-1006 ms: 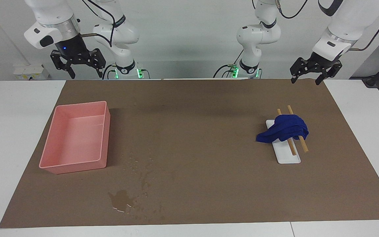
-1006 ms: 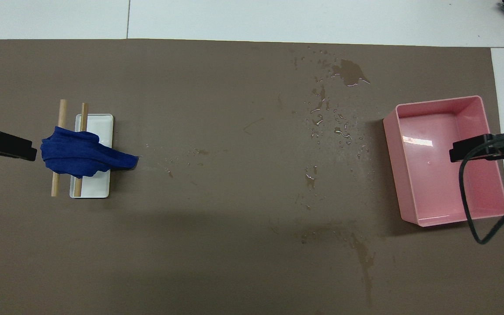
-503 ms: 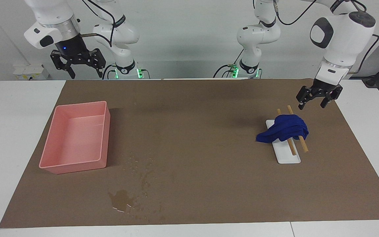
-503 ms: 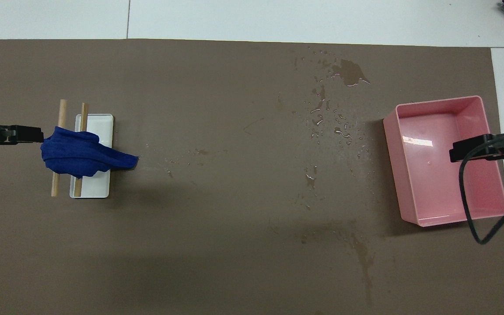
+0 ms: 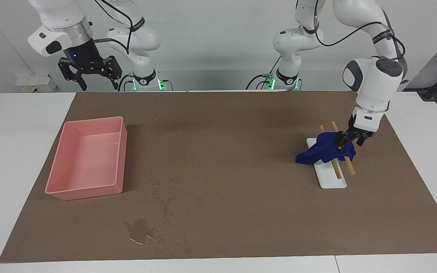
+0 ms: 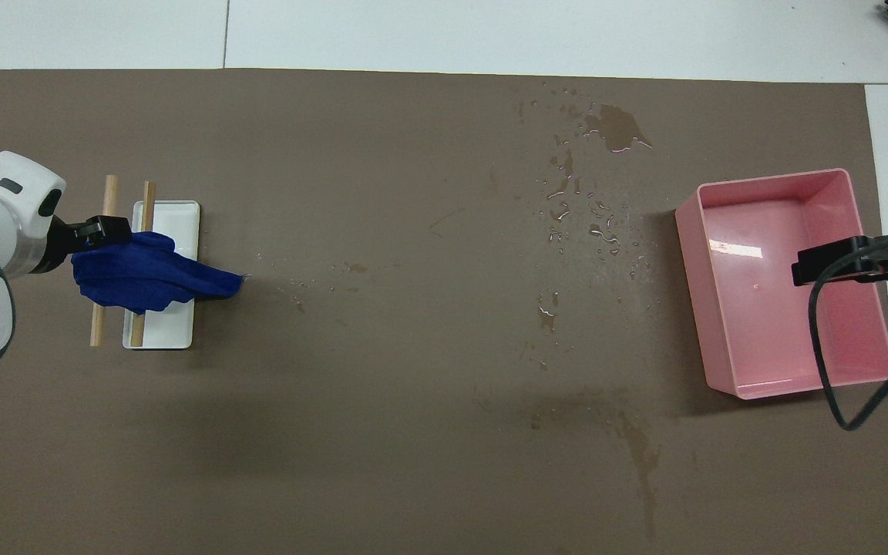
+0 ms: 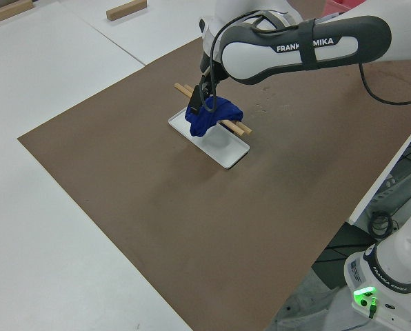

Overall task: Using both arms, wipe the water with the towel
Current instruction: 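Close the left gripper on the blue cloth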

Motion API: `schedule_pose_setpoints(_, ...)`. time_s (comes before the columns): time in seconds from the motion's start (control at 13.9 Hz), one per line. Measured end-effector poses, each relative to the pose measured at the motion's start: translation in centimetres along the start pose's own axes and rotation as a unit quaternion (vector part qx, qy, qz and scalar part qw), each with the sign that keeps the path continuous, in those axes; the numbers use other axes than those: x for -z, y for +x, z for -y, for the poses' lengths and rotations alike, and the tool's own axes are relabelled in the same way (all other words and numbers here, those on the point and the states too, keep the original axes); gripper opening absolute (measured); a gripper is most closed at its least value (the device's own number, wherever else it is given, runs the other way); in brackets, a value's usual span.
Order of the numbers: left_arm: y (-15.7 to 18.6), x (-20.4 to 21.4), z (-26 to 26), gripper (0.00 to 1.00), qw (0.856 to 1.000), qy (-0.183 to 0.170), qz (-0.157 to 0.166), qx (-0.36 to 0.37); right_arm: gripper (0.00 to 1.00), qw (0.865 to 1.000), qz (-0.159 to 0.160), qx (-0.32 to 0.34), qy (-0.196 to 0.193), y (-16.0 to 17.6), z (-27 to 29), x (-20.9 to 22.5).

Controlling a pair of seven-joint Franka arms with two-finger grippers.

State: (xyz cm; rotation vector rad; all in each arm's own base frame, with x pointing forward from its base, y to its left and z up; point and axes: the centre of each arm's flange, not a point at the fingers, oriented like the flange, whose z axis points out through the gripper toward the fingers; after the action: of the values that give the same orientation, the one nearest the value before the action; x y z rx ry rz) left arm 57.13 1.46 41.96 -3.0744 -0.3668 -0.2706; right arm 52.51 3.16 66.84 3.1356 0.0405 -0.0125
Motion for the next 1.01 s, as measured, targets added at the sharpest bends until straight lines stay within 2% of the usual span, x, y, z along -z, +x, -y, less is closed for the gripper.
schedule_pose_setpoints(0.07,-0.27,-0.32,0.02,1.00,1.000,0.001,0.004,0.004,1.00,1.000,0.000,0.000,0.000,0.00,0.00,0.00)
schedule_pose_setpoints(0.43,-0.47,0.11,-0.02,0.44,1.000,0.001,0.001,0.022,1.00,1.000,0.000,0.000,0.000,0.00,0.00,0.00)
schedule_pose_setpoints(0.65,-0.47,0.18,-0.14,0.37,1.000,0.002,0.002,0.019,1.00,1.000,0.000,0.000,0.000,0.00,0.00,0.00)
schedule_pose_setpoints(1.01,-0.23,0.36,-0.25,0.37,1.000,0.006,0.013,0.018,1.00,1.000,0.000,0.000,0.000,0.00,0.00,0.00)
